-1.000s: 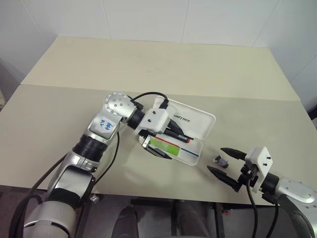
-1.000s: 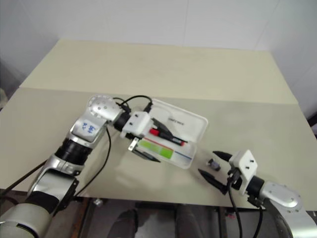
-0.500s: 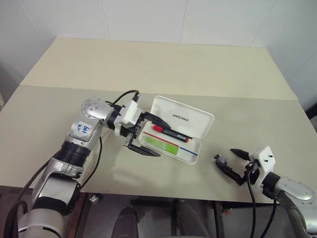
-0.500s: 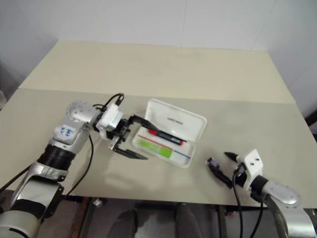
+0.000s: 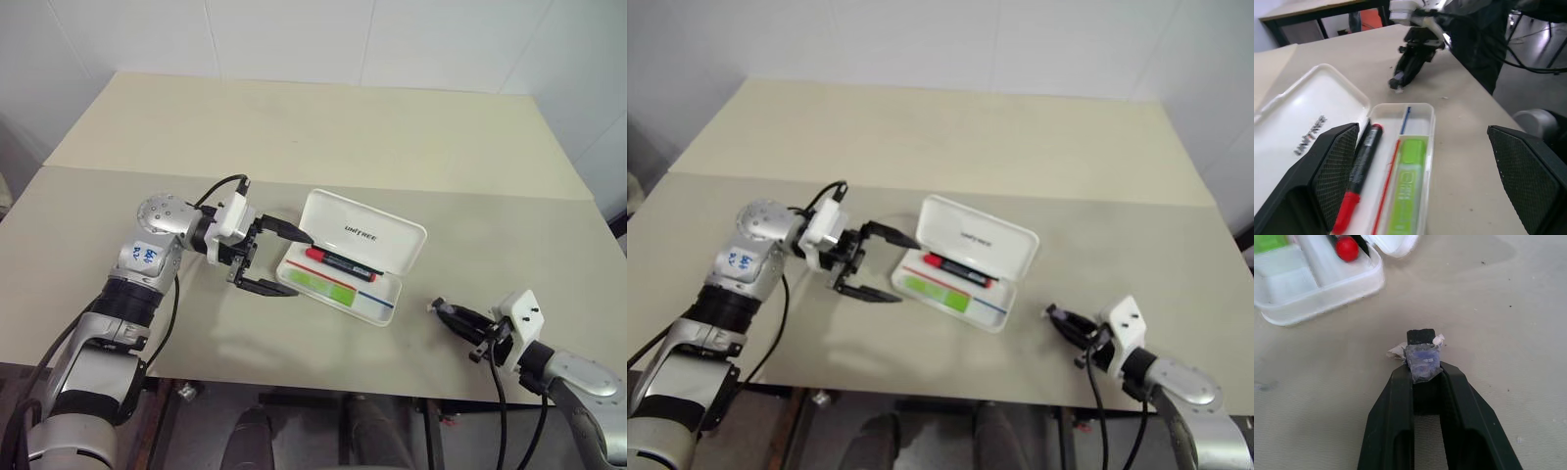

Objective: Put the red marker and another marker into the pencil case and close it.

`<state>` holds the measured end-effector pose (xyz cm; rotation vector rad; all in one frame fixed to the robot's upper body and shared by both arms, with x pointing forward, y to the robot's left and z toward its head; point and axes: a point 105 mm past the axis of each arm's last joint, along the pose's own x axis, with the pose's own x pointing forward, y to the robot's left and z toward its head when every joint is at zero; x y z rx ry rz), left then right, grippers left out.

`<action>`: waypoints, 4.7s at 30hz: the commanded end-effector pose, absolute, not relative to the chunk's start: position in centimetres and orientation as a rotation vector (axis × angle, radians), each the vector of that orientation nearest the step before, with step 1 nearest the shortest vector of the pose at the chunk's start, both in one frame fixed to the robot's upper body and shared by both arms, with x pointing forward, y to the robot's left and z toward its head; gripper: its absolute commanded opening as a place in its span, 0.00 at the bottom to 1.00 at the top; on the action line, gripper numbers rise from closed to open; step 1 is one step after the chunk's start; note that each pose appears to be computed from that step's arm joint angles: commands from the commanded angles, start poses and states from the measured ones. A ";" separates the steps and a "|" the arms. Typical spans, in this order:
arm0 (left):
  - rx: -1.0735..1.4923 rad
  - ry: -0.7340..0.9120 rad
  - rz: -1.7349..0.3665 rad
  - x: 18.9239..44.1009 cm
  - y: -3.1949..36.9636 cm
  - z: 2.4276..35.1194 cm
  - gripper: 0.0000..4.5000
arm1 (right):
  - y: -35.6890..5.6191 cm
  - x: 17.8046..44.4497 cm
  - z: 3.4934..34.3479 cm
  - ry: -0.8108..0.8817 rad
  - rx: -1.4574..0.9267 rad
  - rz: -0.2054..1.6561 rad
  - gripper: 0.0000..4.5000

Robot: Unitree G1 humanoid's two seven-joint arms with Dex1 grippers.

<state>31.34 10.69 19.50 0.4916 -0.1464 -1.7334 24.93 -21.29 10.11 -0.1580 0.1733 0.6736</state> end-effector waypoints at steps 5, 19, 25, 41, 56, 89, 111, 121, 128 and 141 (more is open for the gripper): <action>0.524 -0.185 -1.814 30.7 11.2 20.2 1.00 | -16.7 24.9 15.0 0.075 -0.230 0.867 0.08; 0.550 -0.140 -1.725 31.5 13.0 19.4 1.00 | -12.9 26.2 13.3 0.153 -0.281 1.020 0.08; 0.551 -0.141 -1.715 31.4 12.9 19.2 1.00 | -13.0 25.9 12.4 0.205 -0.313 1.043 0.24; 0.560 -0.254 -1.660 32.8 11.7 20.0 1.00 | -13.7 24.7 17.0 -0.006 -0.244 1.031 0.99; 0.520 -0.357 -1.526 36.6 11.0 22.3 0.65 | -16.9 22.8 17.4 -0.094 -0.151 0.979 1.00; 0.567 -0.038 -1.112 43.2 8.3 20.5 0.01 | -18.5 22.9 18.1 -0.147 -0.174 0.899 1.00; 0.478 0.038 -1.660 37.6 8.0 19.1 0.01 | -18.9 21.9 18.7 -0.168 -0.140 0.986 1.00; 0.565 0.060 -1.721 36.9 7.5 17.9 0.01 | -21.1 21.2 19.3 -0.113 -0.113 1.116 1.00; 0.716 0.066 -1.793 36.1 6.6 16.5 0.01 | -21.3 22.0 19.4 -0.104 -0.144 1.103 1.00; 1.094 0.158 -1.912 34.9 6.9 12.9 0.01 | -20.5 22.1 19.3 -0.117 -0.141 1.089 1.00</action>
